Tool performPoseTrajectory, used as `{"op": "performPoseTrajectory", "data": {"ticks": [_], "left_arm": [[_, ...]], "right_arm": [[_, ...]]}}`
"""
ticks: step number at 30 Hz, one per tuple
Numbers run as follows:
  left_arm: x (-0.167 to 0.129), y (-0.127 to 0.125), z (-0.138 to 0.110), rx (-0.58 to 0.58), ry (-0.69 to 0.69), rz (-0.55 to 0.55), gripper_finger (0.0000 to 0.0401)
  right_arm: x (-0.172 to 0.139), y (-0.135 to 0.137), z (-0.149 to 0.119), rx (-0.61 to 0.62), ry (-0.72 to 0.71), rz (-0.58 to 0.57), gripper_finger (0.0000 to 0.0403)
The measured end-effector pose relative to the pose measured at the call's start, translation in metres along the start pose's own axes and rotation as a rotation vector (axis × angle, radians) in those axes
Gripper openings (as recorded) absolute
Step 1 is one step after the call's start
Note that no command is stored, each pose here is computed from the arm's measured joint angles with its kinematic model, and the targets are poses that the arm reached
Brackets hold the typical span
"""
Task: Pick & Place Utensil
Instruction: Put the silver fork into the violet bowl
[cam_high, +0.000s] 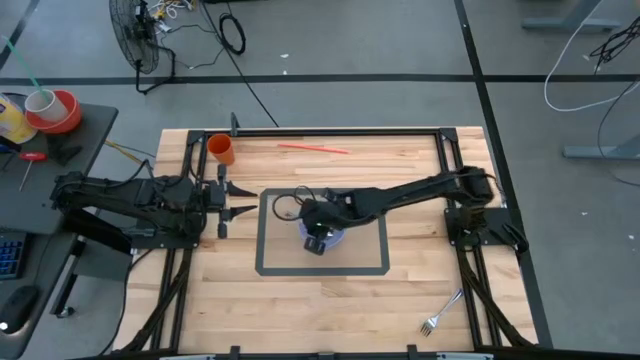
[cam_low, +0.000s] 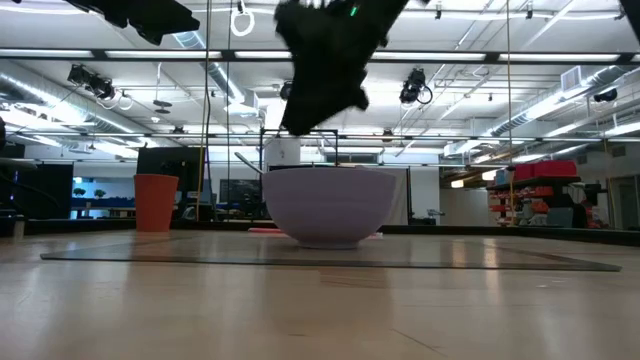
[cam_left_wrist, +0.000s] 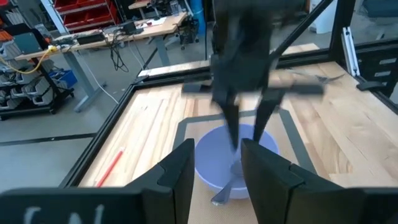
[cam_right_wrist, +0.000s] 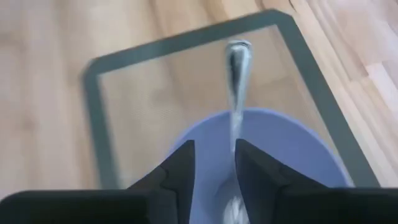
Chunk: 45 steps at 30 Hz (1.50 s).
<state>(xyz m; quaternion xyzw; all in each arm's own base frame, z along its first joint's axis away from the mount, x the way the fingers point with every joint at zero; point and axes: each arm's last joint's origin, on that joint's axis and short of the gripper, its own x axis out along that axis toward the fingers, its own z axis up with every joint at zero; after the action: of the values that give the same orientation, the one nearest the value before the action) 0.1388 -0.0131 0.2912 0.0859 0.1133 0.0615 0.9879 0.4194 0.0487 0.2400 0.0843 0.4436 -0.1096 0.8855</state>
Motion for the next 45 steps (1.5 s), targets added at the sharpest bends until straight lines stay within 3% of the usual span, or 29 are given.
{"op": "performPoseTrajectory", "data": {"ticks": [4,8,15,20,24,30,45], "left_arm": [[0.000,0.000,-0.001,0.003,0.011,-0.001,0.0135],[0.000,0.000,-0.001,0.004,0.014,-0.002,0.0135],[0.000,0.000,-0.002,-0.003,0.015,-0.002,0.0135],[0.000,0.000,-0.002,-0.010,0.014,-0.001,0.0135],[0.000,0.000,-0.002,-0.011,0.015,-0.001,0.0135],[0.000,0.000,-0.002,-0.011,0.015,-0.001,0.0135],[0.000,0.000,-0.002,-0.013,0.015,-0.002,0.0135]], "right_arm": [[-0.046,0.023,-0.009,-0.063,-0.002,0.037,0.0118],[-0.080,0.058,-0.036,-0.180,0.058,0.077,0.0118],[-0.106,0.116,-0.110,-0.323,0.351,0.140,0.0118],[-0.119,0.141,-0.173,-0.334,0.586,0.180,0.0118],[-0.122,0.150,-0.225,-0.290,0.793,0.212,0.0118],[-0.114,0.146,-0.279,-0.355,0.904,0.228,0.0118],[-0.096,0.128,-0.314,-0.587,0.909,0.166,0.0118]]}}
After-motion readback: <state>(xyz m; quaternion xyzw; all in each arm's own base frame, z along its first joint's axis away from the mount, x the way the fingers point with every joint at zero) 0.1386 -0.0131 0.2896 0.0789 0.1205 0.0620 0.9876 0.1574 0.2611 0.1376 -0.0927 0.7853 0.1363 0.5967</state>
